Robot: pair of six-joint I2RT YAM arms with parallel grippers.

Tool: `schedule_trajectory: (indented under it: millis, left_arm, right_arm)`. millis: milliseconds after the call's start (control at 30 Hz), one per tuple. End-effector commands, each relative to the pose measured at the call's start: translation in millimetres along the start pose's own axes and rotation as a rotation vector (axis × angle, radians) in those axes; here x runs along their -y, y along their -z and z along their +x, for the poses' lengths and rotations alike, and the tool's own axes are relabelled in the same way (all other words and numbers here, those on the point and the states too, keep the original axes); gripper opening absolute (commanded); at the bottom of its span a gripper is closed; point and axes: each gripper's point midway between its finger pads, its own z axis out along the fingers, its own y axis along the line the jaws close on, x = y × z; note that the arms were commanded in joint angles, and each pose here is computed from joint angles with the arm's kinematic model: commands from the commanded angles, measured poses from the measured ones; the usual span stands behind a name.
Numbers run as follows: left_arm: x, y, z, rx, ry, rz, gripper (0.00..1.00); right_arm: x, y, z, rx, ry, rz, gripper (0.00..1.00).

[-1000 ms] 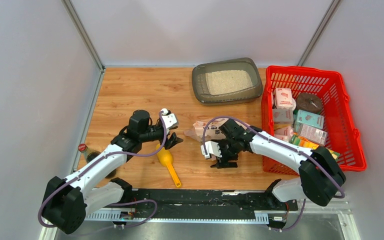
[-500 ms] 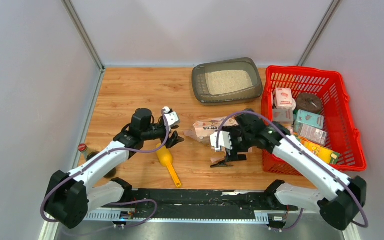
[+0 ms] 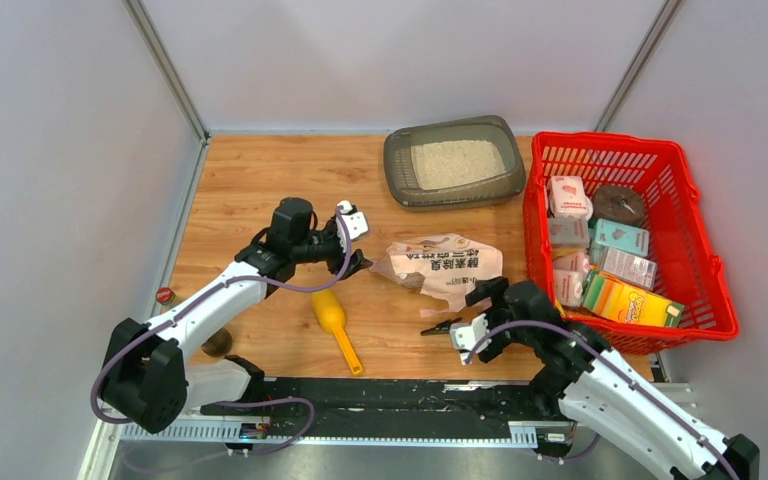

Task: Fill the litter box with clean litter

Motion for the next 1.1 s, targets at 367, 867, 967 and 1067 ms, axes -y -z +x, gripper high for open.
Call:
schedule_trajectory:
  millis: [367, 867, 967, 1067]
  left_arm:
    - [6.0, 7.2, -13.6, 0.013, -0.032, 0.032, 0.71]
    - [22.1, 6.5, -7.5, 0.021, -0.011, 0.103, 0.70]
    - [23.4, 4.5, -8.2, 0.027, -0.010, 0.115, 0.70]
    - [26.2, 3.7, -10.7, 0.038, -0.029, 0.135, 0.70]
  right_arm:
    - [105.1, -4.5, 1.1, -0.066, 0.266, 0.567, 0.88]
    - [126.8, 69.3, -23.1, 0.014, 0.014, 0.499, 0.00]
    - [140.2, 80.3, -26.2, 0.035, -0.121, 0.534, 0.00]
    - [161.6, 75.0, -24.8, 0.010, -0.255, 0.538, 0.00]
